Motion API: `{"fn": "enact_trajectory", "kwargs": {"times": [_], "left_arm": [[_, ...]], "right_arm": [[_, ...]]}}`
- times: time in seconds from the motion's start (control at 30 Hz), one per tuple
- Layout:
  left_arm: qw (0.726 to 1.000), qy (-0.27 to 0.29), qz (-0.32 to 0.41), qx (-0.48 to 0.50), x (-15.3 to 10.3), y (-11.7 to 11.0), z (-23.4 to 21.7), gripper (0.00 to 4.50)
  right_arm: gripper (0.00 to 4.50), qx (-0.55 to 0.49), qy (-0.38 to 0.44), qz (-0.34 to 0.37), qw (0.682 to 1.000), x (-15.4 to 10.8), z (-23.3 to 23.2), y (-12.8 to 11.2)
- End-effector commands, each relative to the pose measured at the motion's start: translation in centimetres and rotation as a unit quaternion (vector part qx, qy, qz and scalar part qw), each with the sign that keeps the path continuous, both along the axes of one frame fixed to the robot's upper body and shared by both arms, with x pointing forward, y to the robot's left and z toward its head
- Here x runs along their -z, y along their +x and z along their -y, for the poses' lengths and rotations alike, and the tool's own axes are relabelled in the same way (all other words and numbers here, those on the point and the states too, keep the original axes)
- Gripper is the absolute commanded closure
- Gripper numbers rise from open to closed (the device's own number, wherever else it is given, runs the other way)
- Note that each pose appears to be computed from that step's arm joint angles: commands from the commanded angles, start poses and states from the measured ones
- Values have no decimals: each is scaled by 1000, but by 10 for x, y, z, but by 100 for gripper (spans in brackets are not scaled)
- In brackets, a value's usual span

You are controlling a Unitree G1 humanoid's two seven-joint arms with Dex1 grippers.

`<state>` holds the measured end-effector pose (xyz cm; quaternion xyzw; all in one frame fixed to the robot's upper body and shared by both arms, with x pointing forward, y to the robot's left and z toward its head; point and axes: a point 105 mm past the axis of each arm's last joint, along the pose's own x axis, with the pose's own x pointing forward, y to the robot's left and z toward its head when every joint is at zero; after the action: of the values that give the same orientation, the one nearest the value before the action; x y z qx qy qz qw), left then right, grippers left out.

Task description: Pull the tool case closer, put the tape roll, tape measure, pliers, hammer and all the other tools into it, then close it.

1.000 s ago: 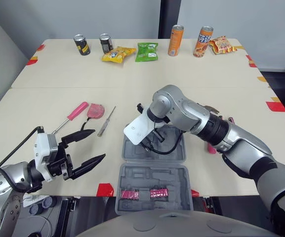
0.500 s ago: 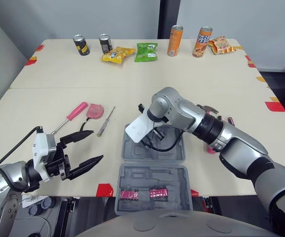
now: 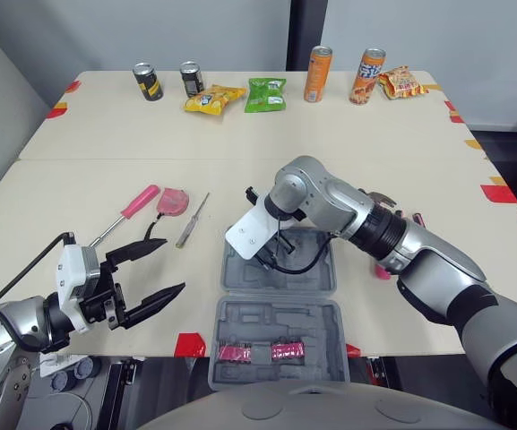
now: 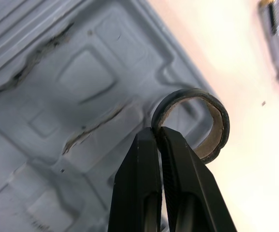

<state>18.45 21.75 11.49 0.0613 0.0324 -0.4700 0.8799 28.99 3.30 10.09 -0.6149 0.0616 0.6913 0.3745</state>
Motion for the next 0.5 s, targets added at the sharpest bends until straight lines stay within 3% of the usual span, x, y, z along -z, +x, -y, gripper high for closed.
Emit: {"fn": "enact_trajectory", "kwargs": {"times": [0.03, 0.5], "left_arm": [[1000, 1, 17, -3, -7, 1, -3, 0], [1000, 5, 14, -2, -6, 0, -3, 0]], "right_arm": [[448, -5, 26, 8, 1000, -8, -7, 3], [448, -16, 29, 4, 999, -5, -10, 6]]}}
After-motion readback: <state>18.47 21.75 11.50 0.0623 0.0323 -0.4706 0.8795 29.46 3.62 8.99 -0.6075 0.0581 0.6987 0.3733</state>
